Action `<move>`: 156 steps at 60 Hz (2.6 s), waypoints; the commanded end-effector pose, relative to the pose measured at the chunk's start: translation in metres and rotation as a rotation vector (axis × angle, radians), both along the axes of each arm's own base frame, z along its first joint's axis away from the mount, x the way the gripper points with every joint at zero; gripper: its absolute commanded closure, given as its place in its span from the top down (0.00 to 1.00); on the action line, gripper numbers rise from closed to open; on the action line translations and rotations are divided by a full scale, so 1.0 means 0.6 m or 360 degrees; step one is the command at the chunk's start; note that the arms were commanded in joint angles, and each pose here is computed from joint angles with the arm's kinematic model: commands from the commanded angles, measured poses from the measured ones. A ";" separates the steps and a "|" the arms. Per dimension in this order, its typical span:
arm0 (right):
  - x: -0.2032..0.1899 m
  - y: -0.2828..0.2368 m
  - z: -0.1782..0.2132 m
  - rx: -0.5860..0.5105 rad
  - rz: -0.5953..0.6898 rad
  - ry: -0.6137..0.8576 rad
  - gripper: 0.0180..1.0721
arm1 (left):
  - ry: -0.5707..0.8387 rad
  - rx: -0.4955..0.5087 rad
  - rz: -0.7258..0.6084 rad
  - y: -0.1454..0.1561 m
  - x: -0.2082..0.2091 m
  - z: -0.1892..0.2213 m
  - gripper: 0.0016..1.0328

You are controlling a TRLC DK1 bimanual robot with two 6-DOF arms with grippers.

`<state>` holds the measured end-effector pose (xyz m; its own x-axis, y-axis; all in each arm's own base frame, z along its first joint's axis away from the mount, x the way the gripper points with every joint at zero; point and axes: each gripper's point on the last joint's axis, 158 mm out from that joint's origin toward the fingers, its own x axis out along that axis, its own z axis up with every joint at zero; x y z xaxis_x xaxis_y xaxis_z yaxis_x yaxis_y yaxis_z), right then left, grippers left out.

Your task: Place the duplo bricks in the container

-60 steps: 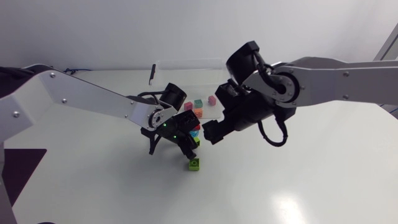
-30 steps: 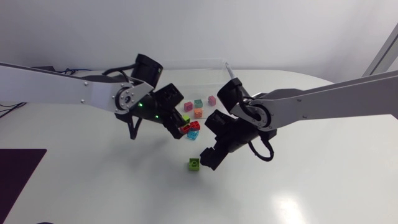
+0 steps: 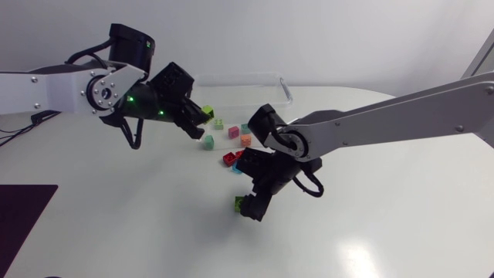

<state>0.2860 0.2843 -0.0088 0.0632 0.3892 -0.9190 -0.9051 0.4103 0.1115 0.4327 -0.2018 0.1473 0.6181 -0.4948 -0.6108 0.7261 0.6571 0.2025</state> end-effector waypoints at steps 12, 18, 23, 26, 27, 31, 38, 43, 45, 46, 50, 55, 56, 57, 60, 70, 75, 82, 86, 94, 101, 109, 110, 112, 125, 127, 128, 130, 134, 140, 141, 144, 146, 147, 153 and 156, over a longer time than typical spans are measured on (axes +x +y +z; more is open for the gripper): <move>0.005 0.000 -0.030 -0.0137 0.0125 0.0010 0.91 | -0.0113 -0.0121 0.0074 0.006 0.042 0.071 0.30; 0.005 0.001 -0.039 -0.0195 0.0158 0.0017 0.91 | -0.0123 -0.0136 0.0096 0.012 0.052 0.079 0.30; 0.009 0.006 -0.041 -0.0212 0.0171 0.0014 0.91 | -0.0127 -0.0148 0.0110 0.016 0.060 0.082 0.30; 0.009 0.008 -0.041 -0.0229 0.0185 0.0020 0.91 | -0.0129 -0.0157 0.0120 0.017 0.066 0.083 0.30; 0.010 0.009 -0.042 -0.0236 0.0193 0.0019 0.91 | -0.0126 -0.0158 0.0121 0.016 0.069 0.082 0.30; 0.011 0.011 -0.042 -0.0260 0.0205 0.0021 0.91 | -0.0135 -0.0180 0.0151 0.022 0.082 0.086 0.30; 0.011 0.015 -0.045 -0.0294 0.0230 0.0033 0.87 | -0.0129 -0.0180 0.0163 0.020 0.106 0.083 0.30; 0.011 0.016 -0.046 -0.0313 0.0241 0.0044 0.84 | -0.0115 -0.0183 0.0169 0.016 0.121 0.079 0.30; 0.009 0.016 -0.048 -0.0324 0.0251 0.0052 0.82 | -0.0114 -0.0189 0.0173 0.014 0.127 0.079 0.31; 0.010 0.017 -0.048 -0.0324 0.0251 0.0052 0.81 | -0.0112 -0.0195 0.0180 0.015 0.131 0.079 0.31; 0.005 0.016 -0.051 -0.0348 0.0271 0.0080 0.77 | -0.0111 -0.0204 0.0186 0.011 0.145 0.078 0.31; 0.001 0.019 -0.054 -0.0365 0.0289 0.0100 0.72 | -0.0100 -0.0203 0.0194 0.007 0.166 0.067 0.31; 0.001 0.019 -0.054 -0.0370 0.0290 0.0106 0.70 | -0.0097 -0.0204 0.0198 0.007 0.172 0.065 0.31; 0.000 0.019 -0.056 -0.0374 0.0293 0.0112 0.69 | -0.0094 -0.0203 0.0196 0.005 0.174 0.063 0.31; -0.002 0.020 -0.059 -0.0383 0.0299 0.0123 0.62 | -0.0090 -0.0200 0.0198 0.002 0.187 0.058 0.31; -0.010 0.021 -0.062 -0.0385 0.0306 0.0137 0.34 | -0.0084 -0.0172 0.0234 -0.003 0.216 0.039 0.49; -0.005 0.020 -0.046 -0.0347 0.0281 0.0112 0.28 | -0.0076 -0.0147 0.0258 -0.001 0.220 0.032 0.89; 0.001 0.015 -0.017 -0.0293 0.0232 0.0078 0.28 | -0.0081 -0.0148 0.0257 0.000 0.213 0.039 0.96; 0.004 0.012 0.001 -0.0244 0.0205 0.0067 0.28 | -0.0090 -0.0151 0.0257 0.002 0.205 0.048 0.96; 0.014 0.002 0.035 -0.0189 0.0142 0.0008 0.27 | -0.0101 -0.0156 0.0249 0.005 0.179 0.066 0.96; 0.044 -0.008 0.082 -0.0116 0.0054 -0.0076 0.27 | -0.0089 -0.0143 0.0227 0.004 0.144 0.075 0.96; 0.100 -0.027 0.138 -0.0024 -0.0090 -0.0184 0.27 | -0.0060 -0.0111 0.0184 0.001 0.098 0.068 0.96; 0.108 -0.030 0.145 -0.0013 -0.0112 -0.0197 0.27 | -0.0055 -0.0105 0.0178 0.001 0.092 0.065 0.96; 0.123 -0.034 0.160 0.0018 -0.0157 -0.0217 0.27 | -0.0049 -0.0093 0.0167 0.003 0.080 0.062 0.96; 0.223 -0.050 0.231 0.0172 -0.0415 -0.0361 0.27 | 0.0048 0.0016 0.0064 -0.003 0.011 -0.008 0.96; 0.231 -0.049 0.235 0.0183 -0.0433 -0.0367 0.27 | 0.0061 0.0027 0.0050 -0.005 0.005 -0.018 0.96; 0.235 -0.048 0.238 0.0192 -0.0448 -0.0369 0.27 | 0.0069 0.0036 0.0038 -0.008 0.000 -0.025 0.96; 0.245 -0.047 0.244 0.0212 -0.0476 -0.0378 0.27 | 0.0082 0.0049 0.0022 -0.010 -0.007 -0.037 0.96; 0.260 -0.045 0.251 0.0231 -0.0514 -0.0385 0.27 | 0.0098 0.0060 -0.0004 -0.018 -0.018 -0.056 0.96; 0.283 -0.043 0.261 0.0261 -0.0578 -0.0398 0.27 | 0.0128 0.0078 -0.0030 -0.025 -0.029 -0.086 0.96; 0.288 -0.043 0.262 0.0262 -0.0591 -0.0400 0.27 | 0.0132 0.0080 -0.0033 -0.025 -0.030 -0.091 0.96; 0.300 -0.043 0.269 0.0278 -0.0624 -0.0409 0.27 | 0.0158 0.0097 -0.0053 -0.030 -0.037 -0.111 0.96; 0.310 -0.044 0.272 0.0286 -0.0650 -0.0414 0.27 | 0.0174 0.0114 -0.0073 -0.034 -0.043 -0.125 0.96; 0.313 -0.044 0.274 0.0291 -0.0662 -0.0417 0.27 | 0.0175 0.0116 -0.0077 -0.035 -0.044 -0.128 0.96; 0.338 -0.048 0.280 0.0310 -0.0732 -0.0428 0.27 | 0.0203 0.0130 -0.0089 -0.040 -0.045 -0.157 0.96; 0.350 -0.050 0.283 0.0320 -0.0762 -0.0430 0.27 | 0.0219 0.0143 -0.0094 -0.040 -0.045 -0.172 0.96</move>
<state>0.4813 0.2577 0.1633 0.4837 0.4368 -0.7584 -0.6721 0.7404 -0.0022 0.4145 -0.2272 0.0763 0.5414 -0.4849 -0.6868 0.7662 0.6209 0.1656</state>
